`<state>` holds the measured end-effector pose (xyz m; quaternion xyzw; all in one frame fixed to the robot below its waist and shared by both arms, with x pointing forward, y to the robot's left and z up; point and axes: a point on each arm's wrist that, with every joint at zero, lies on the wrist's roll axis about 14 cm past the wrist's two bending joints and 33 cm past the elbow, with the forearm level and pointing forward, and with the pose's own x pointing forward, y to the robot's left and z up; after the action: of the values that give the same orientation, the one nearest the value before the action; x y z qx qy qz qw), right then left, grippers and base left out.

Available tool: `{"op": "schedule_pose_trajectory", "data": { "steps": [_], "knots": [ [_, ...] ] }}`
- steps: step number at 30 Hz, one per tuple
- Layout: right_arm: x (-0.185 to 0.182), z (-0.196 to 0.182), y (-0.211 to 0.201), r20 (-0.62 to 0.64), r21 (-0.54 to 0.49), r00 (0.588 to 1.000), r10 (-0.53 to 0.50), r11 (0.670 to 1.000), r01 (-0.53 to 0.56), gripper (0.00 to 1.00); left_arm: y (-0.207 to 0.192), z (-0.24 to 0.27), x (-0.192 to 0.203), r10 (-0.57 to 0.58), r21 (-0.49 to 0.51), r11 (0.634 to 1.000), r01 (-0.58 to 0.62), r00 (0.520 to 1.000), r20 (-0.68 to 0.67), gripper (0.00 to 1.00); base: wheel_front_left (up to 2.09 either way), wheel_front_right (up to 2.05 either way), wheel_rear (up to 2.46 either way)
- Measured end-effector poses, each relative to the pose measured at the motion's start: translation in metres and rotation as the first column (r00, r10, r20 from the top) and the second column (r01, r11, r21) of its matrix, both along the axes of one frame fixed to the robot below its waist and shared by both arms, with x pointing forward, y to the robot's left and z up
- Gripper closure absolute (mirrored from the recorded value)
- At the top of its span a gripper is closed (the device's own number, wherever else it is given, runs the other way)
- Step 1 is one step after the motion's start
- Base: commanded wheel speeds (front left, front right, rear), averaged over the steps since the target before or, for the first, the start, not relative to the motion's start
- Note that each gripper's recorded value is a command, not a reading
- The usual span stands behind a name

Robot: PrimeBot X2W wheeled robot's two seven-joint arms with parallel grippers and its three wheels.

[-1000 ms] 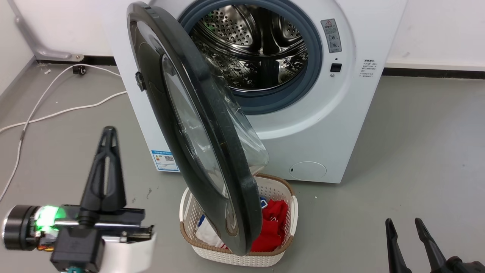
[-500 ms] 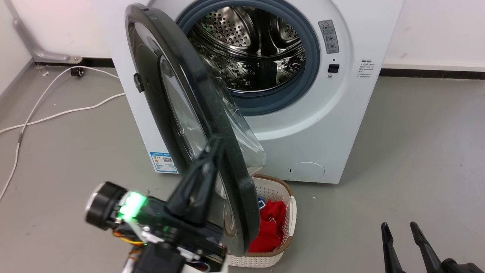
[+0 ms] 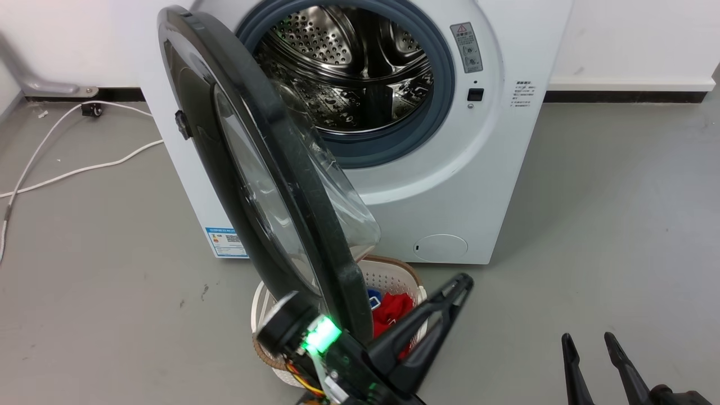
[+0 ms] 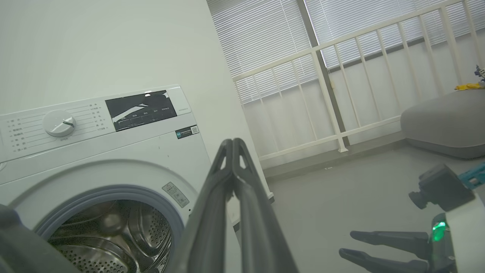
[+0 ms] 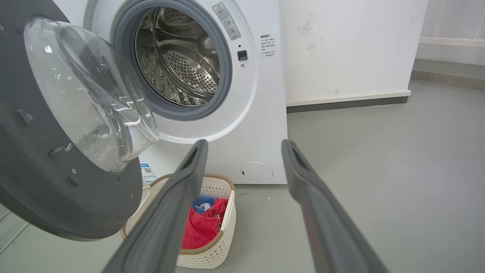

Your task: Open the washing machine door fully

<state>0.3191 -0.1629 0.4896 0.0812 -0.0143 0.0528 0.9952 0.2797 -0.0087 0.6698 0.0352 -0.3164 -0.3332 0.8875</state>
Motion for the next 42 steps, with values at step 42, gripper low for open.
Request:
{"op": "schedule_pose_trajectory", "data": {
  "steps": [42],
  "knots": [
    [0.022, -0.025, 0.011, -0.079, -0.009, 0.996, 0.035, 0.999, -0.036, 0.0, 0.05, -0.152, 0.058, 0.258, 0.13, 0.966, -0.223, 0.845, -0.469, 1.0, 0.0, 0.0, 0.0]
  ]
}}
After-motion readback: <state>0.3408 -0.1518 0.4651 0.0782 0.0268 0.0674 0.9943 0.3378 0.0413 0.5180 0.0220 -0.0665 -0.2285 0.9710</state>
